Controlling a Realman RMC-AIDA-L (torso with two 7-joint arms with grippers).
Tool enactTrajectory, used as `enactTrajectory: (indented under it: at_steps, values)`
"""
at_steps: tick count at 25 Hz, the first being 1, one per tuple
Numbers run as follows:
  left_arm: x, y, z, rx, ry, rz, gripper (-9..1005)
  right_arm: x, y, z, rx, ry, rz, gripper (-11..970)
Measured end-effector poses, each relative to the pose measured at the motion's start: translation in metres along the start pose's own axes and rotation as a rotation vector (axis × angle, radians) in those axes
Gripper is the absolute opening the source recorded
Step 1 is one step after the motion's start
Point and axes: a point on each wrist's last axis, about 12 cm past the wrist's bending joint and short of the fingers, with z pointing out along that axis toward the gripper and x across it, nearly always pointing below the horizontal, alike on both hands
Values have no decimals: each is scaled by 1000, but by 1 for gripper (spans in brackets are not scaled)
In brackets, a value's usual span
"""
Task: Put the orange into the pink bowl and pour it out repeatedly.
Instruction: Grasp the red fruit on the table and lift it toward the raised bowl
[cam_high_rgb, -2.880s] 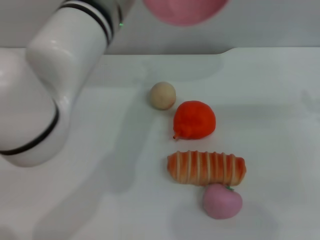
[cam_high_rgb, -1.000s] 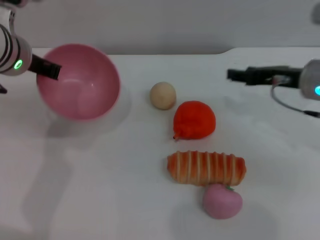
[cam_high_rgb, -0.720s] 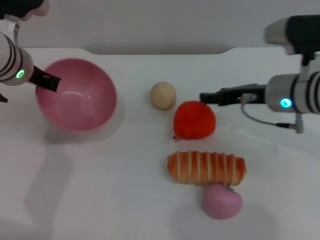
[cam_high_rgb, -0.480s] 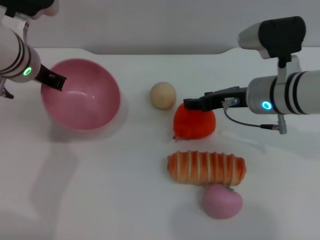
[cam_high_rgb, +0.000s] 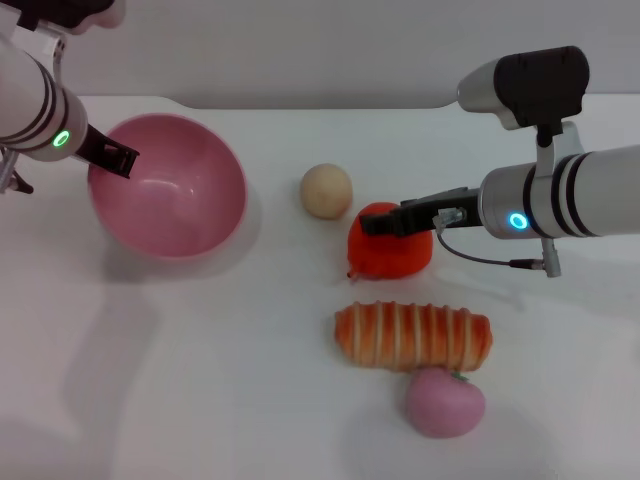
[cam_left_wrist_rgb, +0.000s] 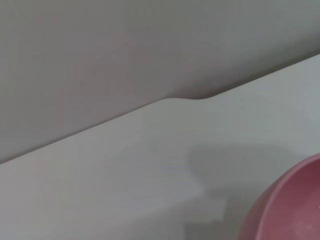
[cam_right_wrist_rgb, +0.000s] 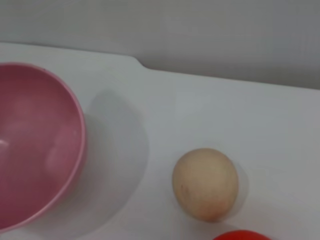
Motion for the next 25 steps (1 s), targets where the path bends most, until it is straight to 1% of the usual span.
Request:
enactTrajectory:
  at_steps: [8, 13, 17, 22, 25]
  values:
    - [-2, -4, -1, 6, -2, 10, 36, 1, -2, 8, 14, 26, 2, 640]
    - [-3, -5, -2, 11, -3, 10, 36, 2, -1, 8, 7, 43, -2, 630]
    - [-2, -4, -2, 13, -2, 8, 36, 5, -6, 8, 23, 52, 0, 622]
    - [-2, -5, -1, 14, 0, 9, 36, 6, -8, 6, 28, 50, 6, 386]
    - [-2, -5, -1, 15, -3, 8, 36, 6, -8, 7, 27, 50, 2, 328]
